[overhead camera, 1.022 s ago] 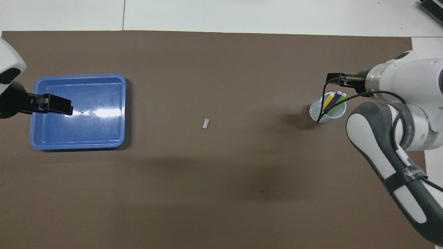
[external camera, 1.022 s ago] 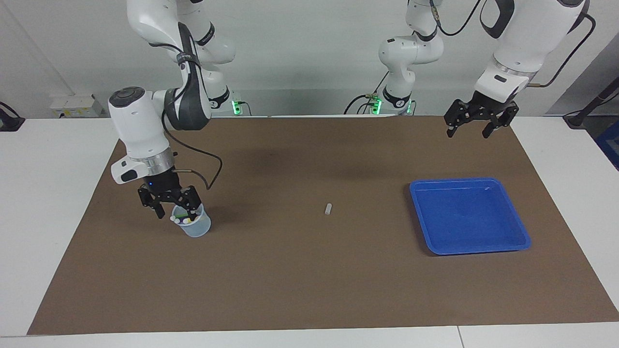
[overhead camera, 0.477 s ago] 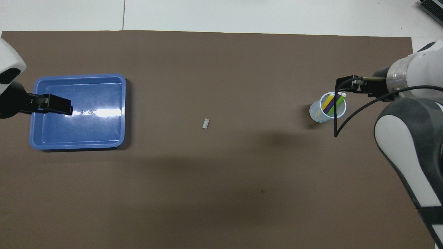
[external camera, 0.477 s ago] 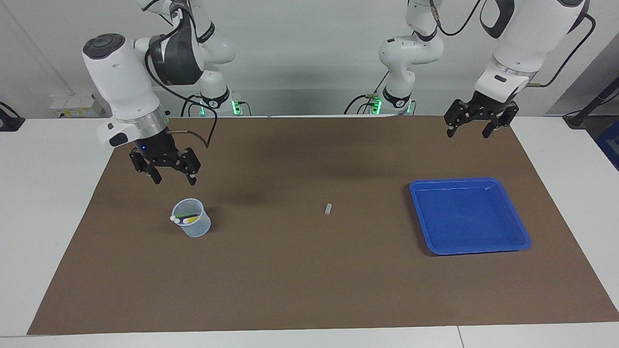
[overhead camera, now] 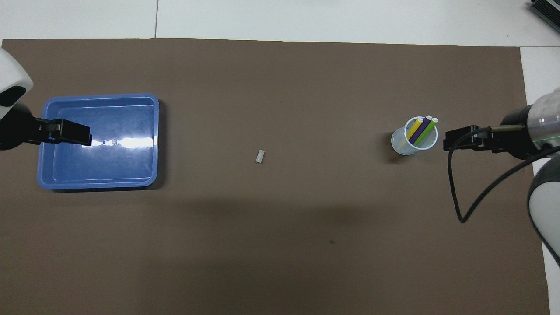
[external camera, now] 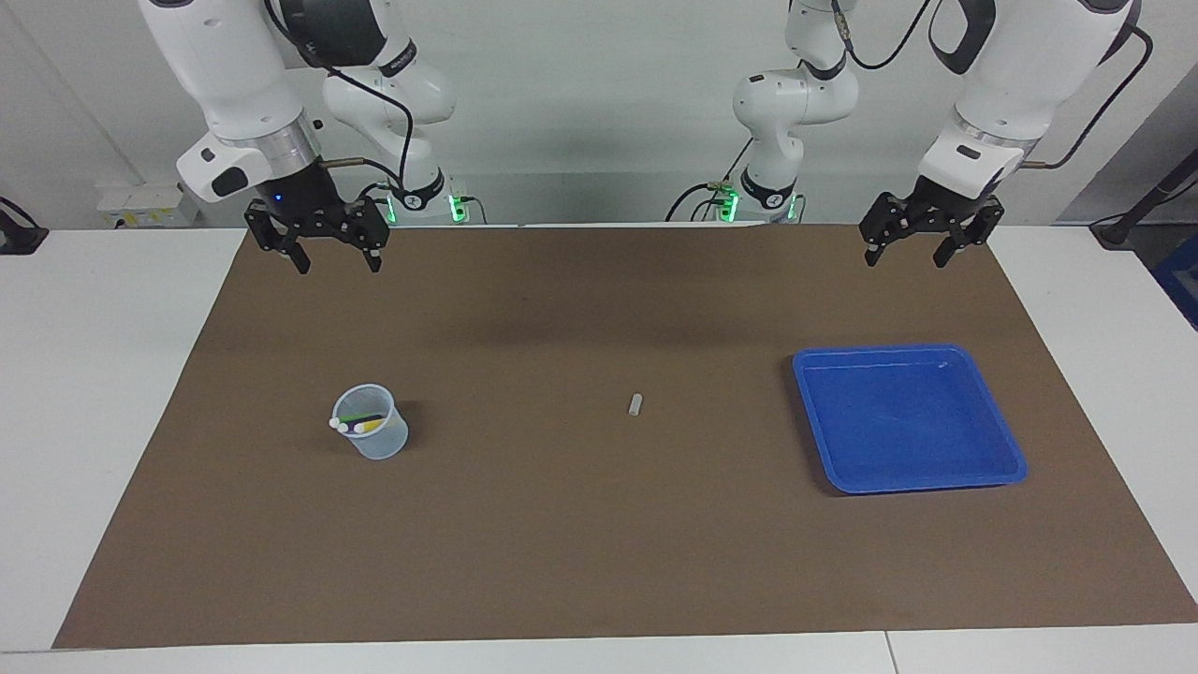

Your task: Transfer and insert pens with both arms

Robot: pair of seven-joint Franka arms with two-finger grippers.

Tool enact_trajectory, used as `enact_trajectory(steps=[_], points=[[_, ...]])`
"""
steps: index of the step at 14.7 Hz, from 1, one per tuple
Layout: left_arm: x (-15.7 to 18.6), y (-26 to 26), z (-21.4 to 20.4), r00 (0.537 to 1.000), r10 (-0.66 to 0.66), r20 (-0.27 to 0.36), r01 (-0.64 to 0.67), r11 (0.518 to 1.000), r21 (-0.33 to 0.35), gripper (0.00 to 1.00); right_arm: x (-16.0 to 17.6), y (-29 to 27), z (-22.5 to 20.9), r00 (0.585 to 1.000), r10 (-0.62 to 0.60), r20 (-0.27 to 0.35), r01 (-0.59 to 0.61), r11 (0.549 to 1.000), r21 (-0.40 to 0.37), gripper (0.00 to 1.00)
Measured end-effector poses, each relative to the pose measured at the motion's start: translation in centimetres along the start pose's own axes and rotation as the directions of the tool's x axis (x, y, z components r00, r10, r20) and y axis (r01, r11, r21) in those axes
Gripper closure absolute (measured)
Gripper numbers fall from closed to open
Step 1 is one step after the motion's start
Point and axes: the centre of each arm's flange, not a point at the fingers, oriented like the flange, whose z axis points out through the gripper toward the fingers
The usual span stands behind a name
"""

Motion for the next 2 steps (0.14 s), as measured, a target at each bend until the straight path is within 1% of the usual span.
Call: enact_trajectory(steps=[2], points=[[0.00,0.00,0.00,1.000,0.000,0.000,0.000,1.000,0.000,0.00,-0.27,0.00,-0.43,1.000,-0.003,0.013,0.003,1.000,-0.002,0.00]])
